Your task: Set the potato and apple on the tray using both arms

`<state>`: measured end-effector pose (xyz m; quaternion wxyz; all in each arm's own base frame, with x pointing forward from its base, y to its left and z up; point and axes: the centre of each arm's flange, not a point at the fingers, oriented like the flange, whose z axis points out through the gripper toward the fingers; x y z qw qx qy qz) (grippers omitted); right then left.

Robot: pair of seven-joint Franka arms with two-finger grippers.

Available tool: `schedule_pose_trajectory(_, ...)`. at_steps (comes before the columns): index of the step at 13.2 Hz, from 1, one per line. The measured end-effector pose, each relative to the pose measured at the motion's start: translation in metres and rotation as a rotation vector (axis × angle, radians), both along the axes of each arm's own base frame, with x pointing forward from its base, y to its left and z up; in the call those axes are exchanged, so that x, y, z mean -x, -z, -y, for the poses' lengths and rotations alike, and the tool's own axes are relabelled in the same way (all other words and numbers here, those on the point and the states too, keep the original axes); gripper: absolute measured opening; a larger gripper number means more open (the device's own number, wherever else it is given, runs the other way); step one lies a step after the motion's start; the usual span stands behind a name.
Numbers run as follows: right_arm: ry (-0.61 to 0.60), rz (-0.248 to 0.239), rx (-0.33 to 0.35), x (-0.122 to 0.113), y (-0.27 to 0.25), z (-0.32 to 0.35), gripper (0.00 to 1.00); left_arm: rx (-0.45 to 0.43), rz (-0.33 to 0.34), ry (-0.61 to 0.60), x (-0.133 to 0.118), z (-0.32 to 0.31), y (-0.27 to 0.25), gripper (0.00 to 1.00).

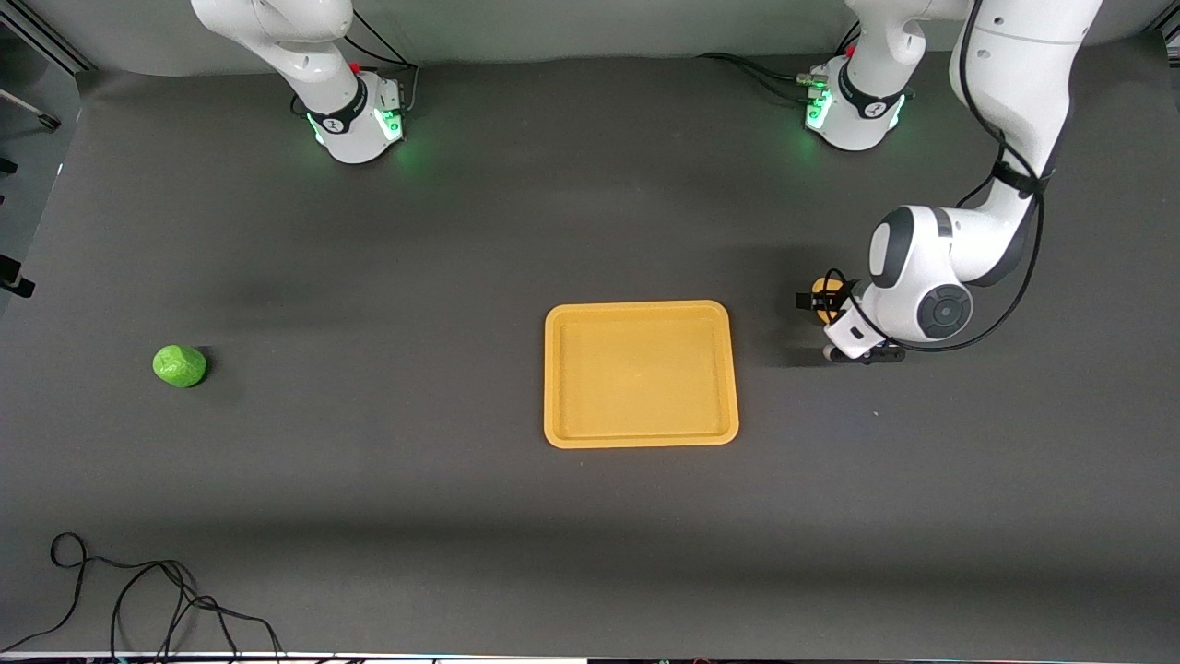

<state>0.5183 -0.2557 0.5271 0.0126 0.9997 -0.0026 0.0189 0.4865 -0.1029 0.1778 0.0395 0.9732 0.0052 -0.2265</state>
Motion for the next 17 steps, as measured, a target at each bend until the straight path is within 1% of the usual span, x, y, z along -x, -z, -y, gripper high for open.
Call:
schedule_pose_trajectory(2, 0.013, 0.010, -0.011, 0.001, 0.042, 0.004, 1.00, 0.000, -0.015, 0.002, 0.001, -0.002, 0.003, 0.75)
schedule_pose_trajectory(3, 0.014, 0.020, -0.025, 0.003, 0.068, 0.005, 1.00, 0.002, -0.030, 0.007, 0.000, -0.001, -0.001, 0.62)
schedule_pose_trajectory(4, 0.013, 0.028, -0.036, 0.005, 0.095, 0.005, 1.00, 0.005, -0.040, 0.014, -0.004, 0.002, -0.010, 0.59)
schedule_pose_trajectory(5, 0.015, 0.030, -0.042, 0.006, 0.121, 0.004, 1.00, 0.003, -0.036, 0.013, -0.011, 0.010, -0.025, 0.59)
schedule_pose_trajectory(6, 0.020, 0.028, -0.044, 0.005, 0.145, 0.004, 1.00, -0.004, -0.011, -0.001, -0.025, 0.023, -0.048, 0.59)
schedule_pose_trajectory(7, 0.023, 0.028, -0.048, 0.003, 0.167, 0.004, 1.00, -0.008, 0.033, -0.015, -0.042, 0.042, -0.078, 0.59)
schedule_pose_trajectory(8, 0.023, 0.031, -0.058, 0.000, 0.188, 0.005, 1.00, -0.005, 0.094, -0.022, -0.059, 0.072, -0.110, 0.59)
schedule_pose_trajectory(9, 0.019, 0.034, -0.072, -0.003, 0.208, 0.007, 1.00, 0.005, 0.152, -0.015, -0.070, 0.106, -0.139, 0.59)
schedule_pose_trajectory(10, 0.013, 0.039, -0.089, -0.005, 0.228, 0.008, 1.00, 0.020, 0.198, 0.009, -0.075, 0.143, -0.159, 0.58)
schedule_pose_trajectory(11, 0.009, 0.042, -0.103, -0.005, 0.247, 0.010, 1.00, 0.034, 0.222, 0.045, -0.077, 0.180, -0.166, 0.58)
schedule_pose_trajectory(12, 0.007, 0.042, -0.106, -0.005, 0.263, 0.012, 1.00, 0.037, 0.230, 0.081, -0.076, 0.209, -0.158, 0.58)
schedule_pose_trajectory(13, 0.007, 0.041, -0.097, -0.005, 0.276, 0.014, 1.00, 0.020, 0.234, 0.121, -0.075, 0.227, -0.142, 0.58)
schedule_pose_trajectory(15, 0.014, 0.033, -0.075, -0.004, 0.295, 0.017, 1.00, -0.051, 0.230, 0.193, -0.072, 0.244, -0.095, 0.58)
schedule_pose_trajectory(16, 0.016, 0.029, -0.070, -0.004, 0.301, 0.018, 1.00, -0.067, 0.225, 0.204, -0.071, 0.248, -0.074, 0.58)
schedule_pose_trajectory(17, 0.019, 0.027, -0.063, -0.004, 0.307, 0.019, 1.00, -0.063, 0.235, 0.199, -0.074, 0.251, -0.058, 0.58)
